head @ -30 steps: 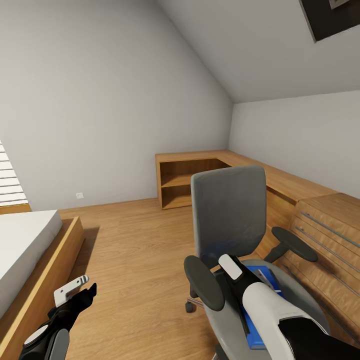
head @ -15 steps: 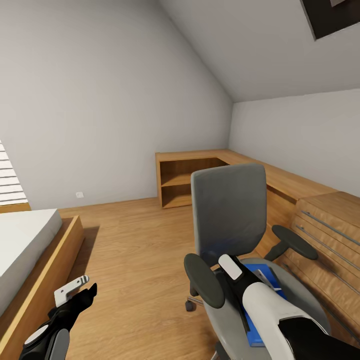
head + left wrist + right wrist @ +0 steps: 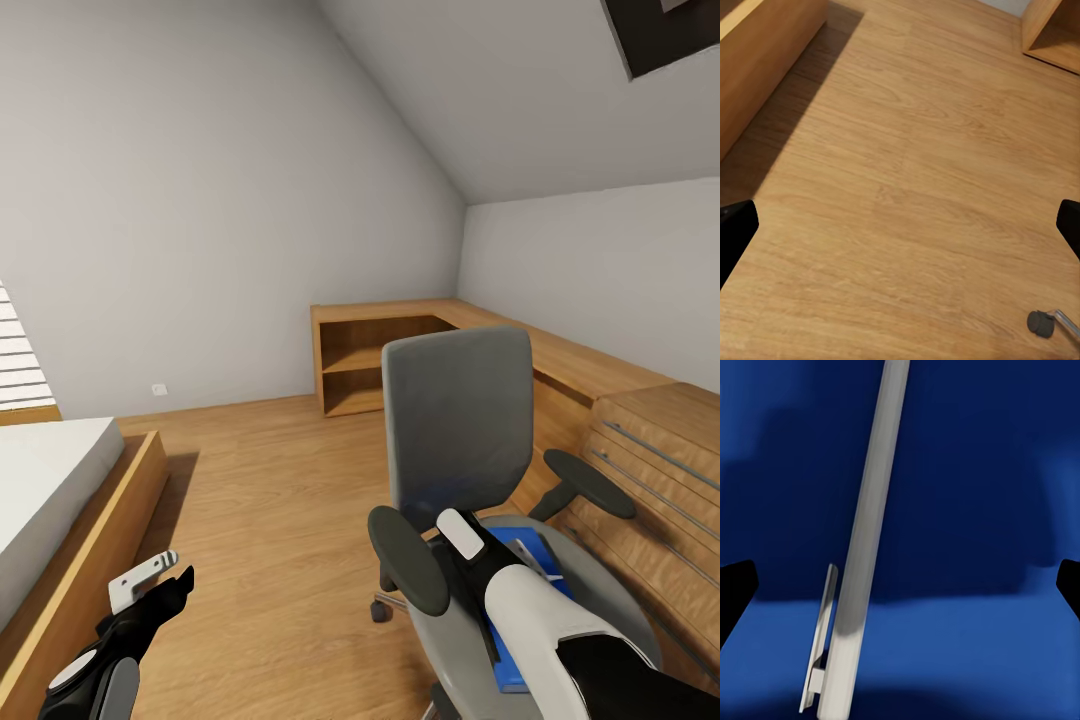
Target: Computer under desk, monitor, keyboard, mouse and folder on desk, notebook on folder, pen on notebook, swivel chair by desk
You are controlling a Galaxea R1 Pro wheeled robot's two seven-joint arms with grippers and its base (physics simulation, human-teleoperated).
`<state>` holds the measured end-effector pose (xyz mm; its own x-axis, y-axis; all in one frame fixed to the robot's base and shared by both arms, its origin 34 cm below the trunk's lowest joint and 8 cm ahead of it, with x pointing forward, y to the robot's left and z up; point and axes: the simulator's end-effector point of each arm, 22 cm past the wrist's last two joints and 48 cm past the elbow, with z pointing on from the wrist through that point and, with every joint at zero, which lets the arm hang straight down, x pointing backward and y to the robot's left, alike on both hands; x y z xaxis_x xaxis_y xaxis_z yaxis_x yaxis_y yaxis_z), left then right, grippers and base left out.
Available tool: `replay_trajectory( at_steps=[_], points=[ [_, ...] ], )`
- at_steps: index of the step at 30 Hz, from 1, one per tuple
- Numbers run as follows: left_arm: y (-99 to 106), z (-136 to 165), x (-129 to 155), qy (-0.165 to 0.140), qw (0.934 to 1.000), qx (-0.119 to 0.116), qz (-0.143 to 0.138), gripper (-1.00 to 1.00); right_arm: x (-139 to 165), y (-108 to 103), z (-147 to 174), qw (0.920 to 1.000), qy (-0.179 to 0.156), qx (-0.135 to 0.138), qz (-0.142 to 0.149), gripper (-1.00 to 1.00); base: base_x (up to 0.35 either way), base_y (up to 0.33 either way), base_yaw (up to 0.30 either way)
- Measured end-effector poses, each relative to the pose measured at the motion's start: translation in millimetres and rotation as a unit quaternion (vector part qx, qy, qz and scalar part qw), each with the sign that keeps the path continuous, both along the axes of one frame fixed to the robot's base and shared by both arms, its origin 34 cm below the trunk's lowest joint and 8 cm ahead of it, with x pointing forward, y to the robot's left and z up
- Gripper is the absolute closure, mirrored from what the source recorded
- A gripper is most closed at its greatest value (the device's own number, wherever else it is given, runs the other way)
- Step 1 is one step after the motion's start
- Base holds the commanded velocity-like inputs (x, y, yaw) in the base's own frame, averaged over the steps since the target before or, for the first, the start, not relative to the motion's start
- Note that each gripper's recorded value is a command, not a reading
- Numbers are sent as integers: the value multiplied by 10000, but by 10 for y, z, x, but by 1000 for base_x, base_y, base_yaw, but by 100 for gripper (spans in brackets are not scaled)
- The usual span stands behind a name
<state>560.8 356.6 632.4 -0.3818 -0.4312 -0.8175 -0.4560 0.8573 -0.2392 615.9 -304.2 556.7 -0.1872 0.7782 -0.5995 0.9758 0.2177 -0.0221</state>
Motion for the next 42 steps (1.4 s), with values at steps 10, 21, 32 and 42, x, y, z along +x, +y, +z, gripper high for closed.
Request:
replay_trajectory(
  at_steps=[10,21,32,42],
  points=[
    [3,1,-1,-1,10000,0,3,-100,0,-4,0,10000,0,-2,-1,-100,0,0,0],
    [-1,-20,-4,-1,10000,0,-1,-100,-5,-6,-21,10000,2,-3,-4,-100,0,0,0],
    [-4,-102,-21,-5,10000,0,-4,-100,-4,-8,-76,10000,-18,-69,39,-100,0,0,0],
    [-3,-101,-20,-6,10000,1,-4,-100,2,-8,-76,10000,-17,-70,60,100,0,0,0]
  ],
)
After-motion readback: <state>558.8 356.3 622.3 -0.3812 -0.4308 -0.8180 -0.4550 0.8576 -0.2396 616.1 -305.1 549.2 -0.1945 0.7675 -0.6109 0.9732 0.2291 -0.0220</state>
